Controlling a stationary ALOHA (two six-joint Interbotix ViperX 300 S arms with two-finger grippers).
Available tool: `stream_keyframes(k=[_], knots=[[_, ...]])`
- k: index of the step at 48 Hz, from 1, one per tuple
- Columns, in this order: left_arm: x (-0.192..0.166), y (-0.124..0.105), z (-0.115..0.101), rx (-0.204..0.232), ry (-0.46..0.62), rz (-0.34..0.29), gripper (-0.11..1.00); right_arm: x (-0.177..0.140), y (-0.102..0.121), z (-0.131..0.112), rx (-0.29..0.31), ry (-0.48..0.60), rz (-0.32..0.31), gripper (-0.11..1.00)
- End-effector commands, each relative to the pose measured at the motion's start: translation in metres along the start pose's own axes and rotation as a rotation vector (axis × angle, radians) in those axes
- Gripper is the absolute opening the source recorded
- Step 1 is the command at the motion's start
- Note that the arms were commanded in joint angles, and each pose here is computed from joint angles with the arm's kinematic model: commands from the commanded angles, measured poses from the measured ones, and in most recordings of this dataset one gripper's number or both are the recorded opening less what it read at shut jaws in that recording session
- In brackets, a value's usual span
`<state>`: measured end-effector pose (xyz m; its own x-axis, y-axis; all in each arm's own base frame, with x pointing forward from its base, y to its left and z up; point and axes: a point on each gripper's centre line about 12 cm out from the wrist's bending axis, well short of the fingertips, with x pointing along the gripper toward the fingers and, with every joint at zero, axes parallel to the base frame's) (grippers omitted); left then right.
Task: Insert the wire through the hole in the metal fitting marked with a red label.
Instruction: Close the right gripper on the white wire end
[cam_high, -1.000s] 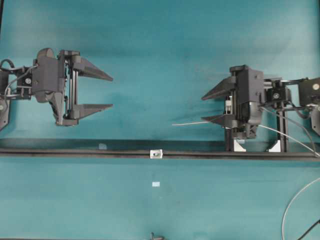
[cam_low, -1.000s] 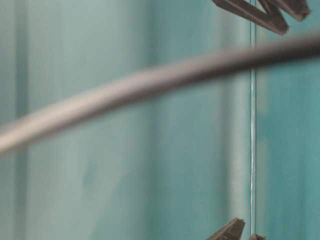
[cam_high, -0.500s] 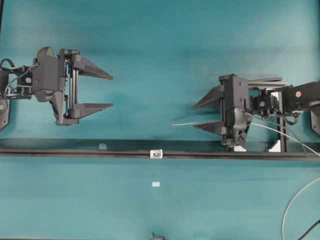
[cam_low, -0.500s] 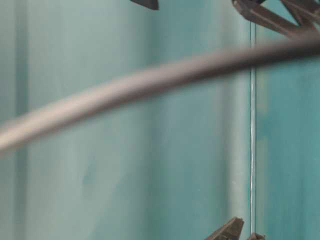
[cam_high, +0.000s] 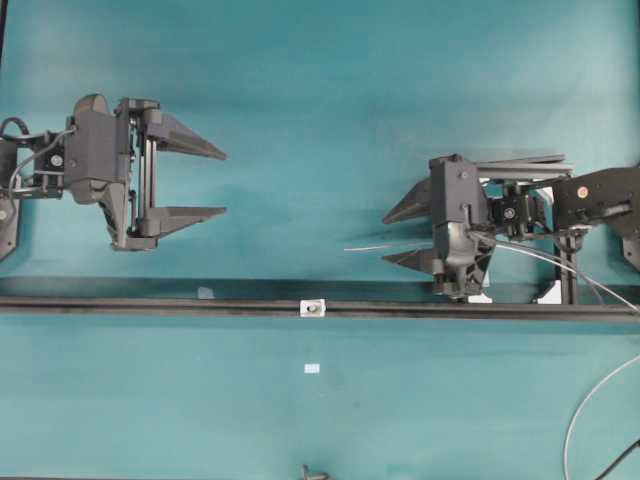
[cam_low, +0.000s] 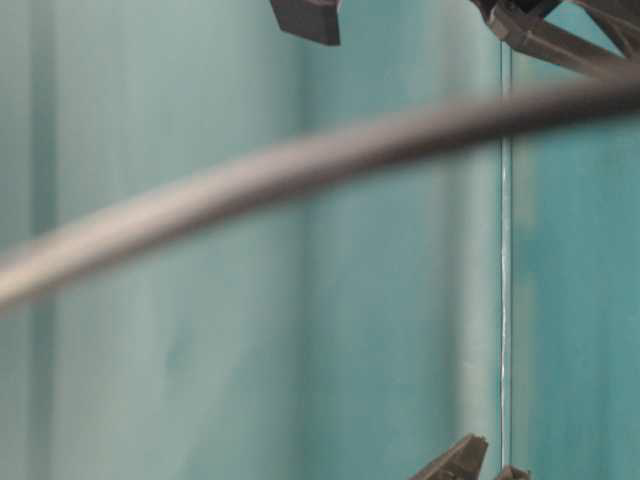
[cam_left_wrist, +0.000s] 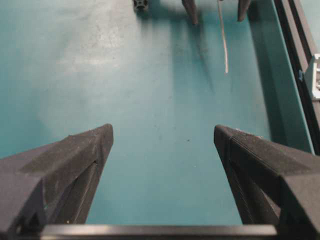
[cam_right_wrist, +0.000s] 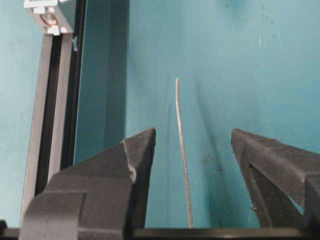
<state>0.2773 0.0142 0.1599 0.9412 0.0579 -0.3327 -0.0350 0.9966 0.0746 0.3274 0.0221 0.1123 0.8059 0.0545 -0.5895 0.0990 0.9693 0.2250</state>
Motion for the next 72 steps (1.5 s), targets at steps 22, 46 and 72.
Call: stream_keyframes(k=[22,46,72], knots=[[-0.001,0.001,0.002,-0.01,-0.01,0.005,0.52,0.009,0.003,0.006,0.0,0.008,0.001,0.66],[-0.001,0.001,0.002,-0.006,-0.01,0.005,0.52,0.011,0.003,0.003,-0.001,0.014,0.0,0.43],[-0.003,0.001,-0.001,-0.005,-0.001,0.004,0.52,0.013,0.003,0.005,-0.001,-0.011,0.007,0.01]])
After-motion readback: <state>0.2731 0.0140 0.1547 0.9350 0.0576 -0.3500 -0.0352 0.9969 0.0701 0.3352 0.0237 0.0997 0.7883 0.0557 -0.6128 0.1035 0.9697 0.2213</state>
